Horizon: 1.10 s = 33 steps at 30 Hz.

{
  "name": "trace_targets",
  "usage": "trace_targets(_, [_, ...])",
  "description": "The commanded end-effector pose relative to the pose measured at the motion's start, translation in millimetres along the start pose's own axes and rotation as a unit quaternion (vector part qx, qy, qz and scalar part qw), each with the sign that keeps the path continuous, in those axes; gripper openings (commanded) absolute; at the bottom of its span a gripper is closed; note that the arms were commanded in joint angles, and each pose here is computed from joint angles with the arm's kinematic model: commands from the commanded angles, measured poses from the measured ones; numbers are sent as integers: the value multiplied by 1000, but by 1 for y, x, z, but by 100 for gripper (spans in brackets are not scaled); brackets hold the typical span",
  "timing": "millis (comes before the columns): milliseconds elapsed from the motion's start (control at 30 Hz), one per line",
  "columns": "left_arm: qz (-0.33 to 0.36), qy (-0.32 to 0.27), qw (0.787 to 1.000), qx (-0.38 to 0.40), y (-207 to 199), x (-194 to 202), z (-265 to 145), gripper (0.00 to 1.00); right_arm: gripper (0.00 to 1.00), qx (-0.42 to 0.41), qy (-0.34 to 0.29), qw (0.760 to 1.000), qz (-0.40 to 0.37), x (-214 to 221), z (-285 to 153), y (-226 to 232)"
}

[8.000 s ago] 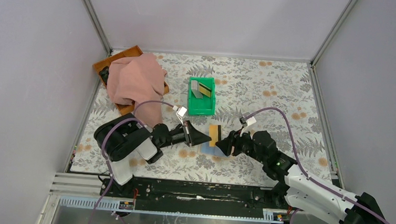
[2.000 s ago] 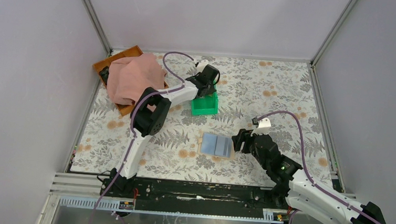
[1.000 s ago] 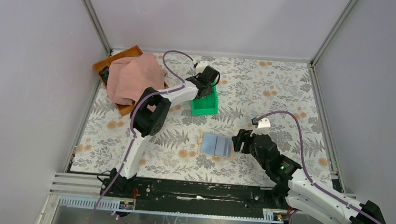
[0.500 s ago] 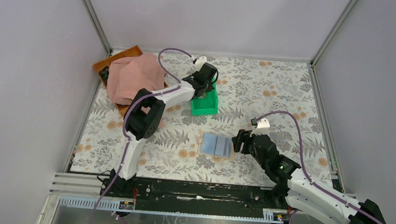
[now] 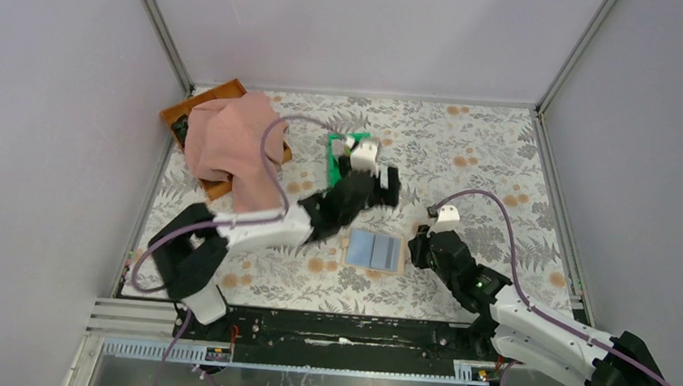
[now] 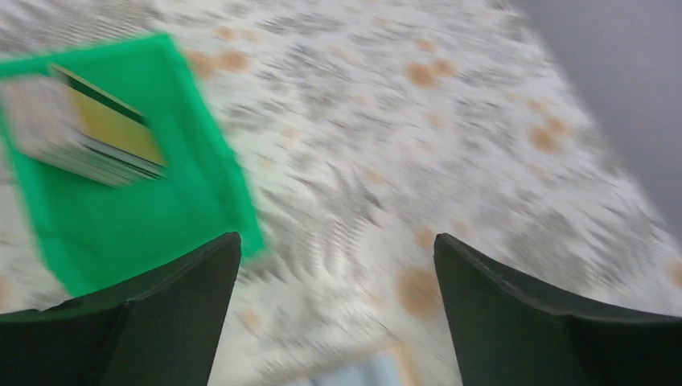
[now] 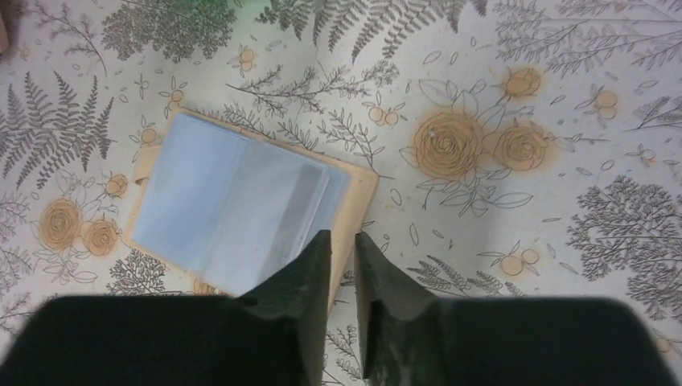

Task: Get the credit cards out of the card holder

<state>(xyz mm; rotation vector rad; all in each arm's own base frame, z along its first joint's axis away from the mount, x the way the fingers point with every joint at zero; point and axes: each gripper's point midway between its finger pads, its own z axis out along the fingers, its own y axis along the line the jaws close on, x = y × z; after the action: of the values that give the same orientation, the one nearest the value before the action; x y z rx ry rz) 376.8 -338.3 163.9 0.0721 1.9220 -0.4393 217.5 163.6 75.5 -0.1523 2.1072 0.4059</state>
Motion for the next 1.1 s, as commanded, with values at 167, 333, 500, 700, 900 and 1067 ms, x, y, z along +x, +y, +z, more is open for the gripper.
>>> trace_targets(167, [-89,21,983,160,-12,74,-87,0,2,-39,16,999,23,-5,5,22])
trace_targets(333, [-65,65,989,117,22,118,-96,0,0,-73,26,996,53,2,7,37])
trace_targets(500, [-40,103,989,100,36,144,-100,0,0,-74,49,994,68,15,15,40])
trace_targets(700, [-35,143,983,112,35,169,-100,0,0,-59,70,993,80,29,22,36])
trace_targets(900, [-42,173,977,120,29,190,-95,0,0,-48,75,993,76,34,21,31])
trace_targets(1067, [-37,186,975,113,33,201,-93,0,0,-39,84,993,70,40,23,27])
